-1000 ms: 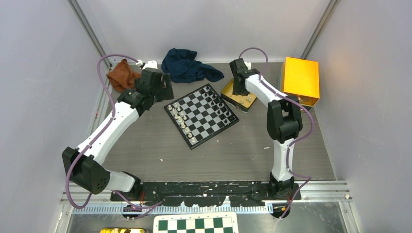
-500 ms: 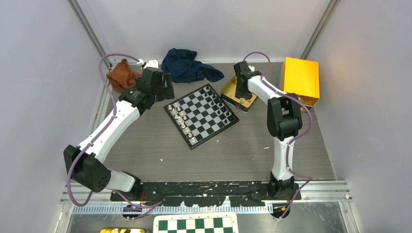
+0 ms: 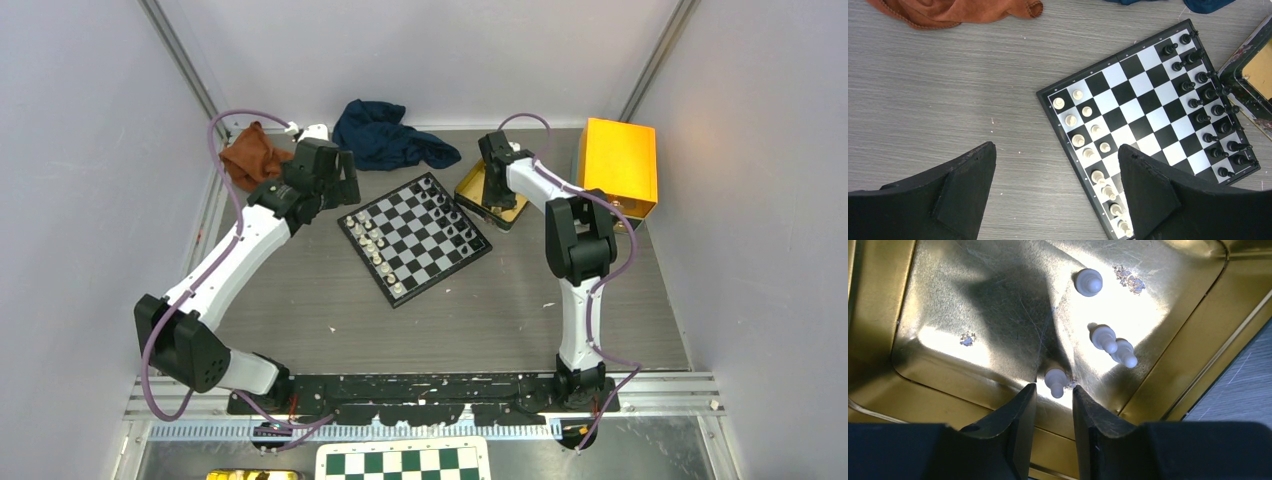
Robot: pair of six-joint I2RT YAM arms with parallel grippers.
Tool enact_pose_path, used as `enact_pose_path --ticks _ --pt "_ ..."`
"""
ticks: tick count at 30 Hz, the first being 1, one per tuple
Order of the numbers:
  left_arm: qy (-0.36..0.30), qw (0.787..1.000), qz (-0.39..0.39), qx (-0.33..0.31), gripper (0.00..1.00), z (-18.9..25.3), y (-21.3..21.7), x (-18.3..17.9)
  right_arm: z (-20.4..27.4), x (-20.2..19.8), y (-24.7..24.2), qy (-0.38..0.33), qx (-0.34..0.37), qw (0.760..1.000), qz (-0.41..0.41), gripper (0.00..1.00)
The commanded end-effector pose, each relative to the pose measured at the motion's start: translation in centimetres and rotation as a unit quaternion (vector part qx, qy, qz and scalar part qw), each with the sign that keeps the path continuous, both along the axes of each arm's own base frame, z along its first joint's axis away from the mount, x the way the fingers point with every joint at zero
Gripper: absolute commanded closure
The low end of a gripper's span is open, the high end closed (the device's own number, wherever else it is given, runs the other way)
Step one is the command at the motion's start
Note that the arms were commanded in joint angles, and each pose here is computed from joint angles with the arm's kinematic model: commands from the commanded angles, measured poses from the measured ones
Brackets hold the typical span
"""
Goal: Set up the chess pieces on the board
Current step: Pick up the chess piece from the storage box.
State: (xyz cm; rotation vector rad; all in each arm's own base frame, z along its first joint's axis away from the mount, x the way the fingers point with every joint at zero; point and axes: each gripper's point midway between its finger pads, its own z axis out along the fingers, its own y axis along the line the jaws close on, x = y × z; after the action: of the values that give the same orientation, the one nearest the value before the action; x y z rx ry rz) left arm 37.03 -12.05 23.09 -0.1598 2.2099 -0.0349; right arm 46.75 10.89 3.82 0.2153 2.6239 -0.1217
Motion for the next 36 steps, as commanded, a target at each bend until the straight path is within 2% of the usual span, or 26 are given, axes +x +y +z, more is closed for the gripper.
enact_pose_path --ticks 1,13,24,31,36 --pt "-0.039 0.999 -0.006 -0.013 0.08 2.7 -0.7 1.2 1.5 1.9 0.2 -0.032 0.012 0.999 -0.005 0.63" --pt "-0.039 0.999 -0.006 -0.011 0.09 2.5 -0.7 1.4 1.4 2.2 0.0 -0.033 0.012 0.999 -0.008 0.72" --pt "-0.038 0.999 -0.006 -0.014 0.09 2.5 -0.6 1.0 2.0 2.0 -0.3 -0.038 0.007 0.999 -0.008 0.9" --pt "-0.043 0.999 -0.005 -0.018 0.09 2.8 -0.4 0.5 4.6 2.2 -0.5 -0.062 0.003 0.998 -0.007 0.99" --pt "-0.047 0.999 -0.003 -0.022 0.09 3.0 -0.1 -0.1 6.6 2.2 -0.1 -0.079 0.007 0.997 -0.001 0.99"
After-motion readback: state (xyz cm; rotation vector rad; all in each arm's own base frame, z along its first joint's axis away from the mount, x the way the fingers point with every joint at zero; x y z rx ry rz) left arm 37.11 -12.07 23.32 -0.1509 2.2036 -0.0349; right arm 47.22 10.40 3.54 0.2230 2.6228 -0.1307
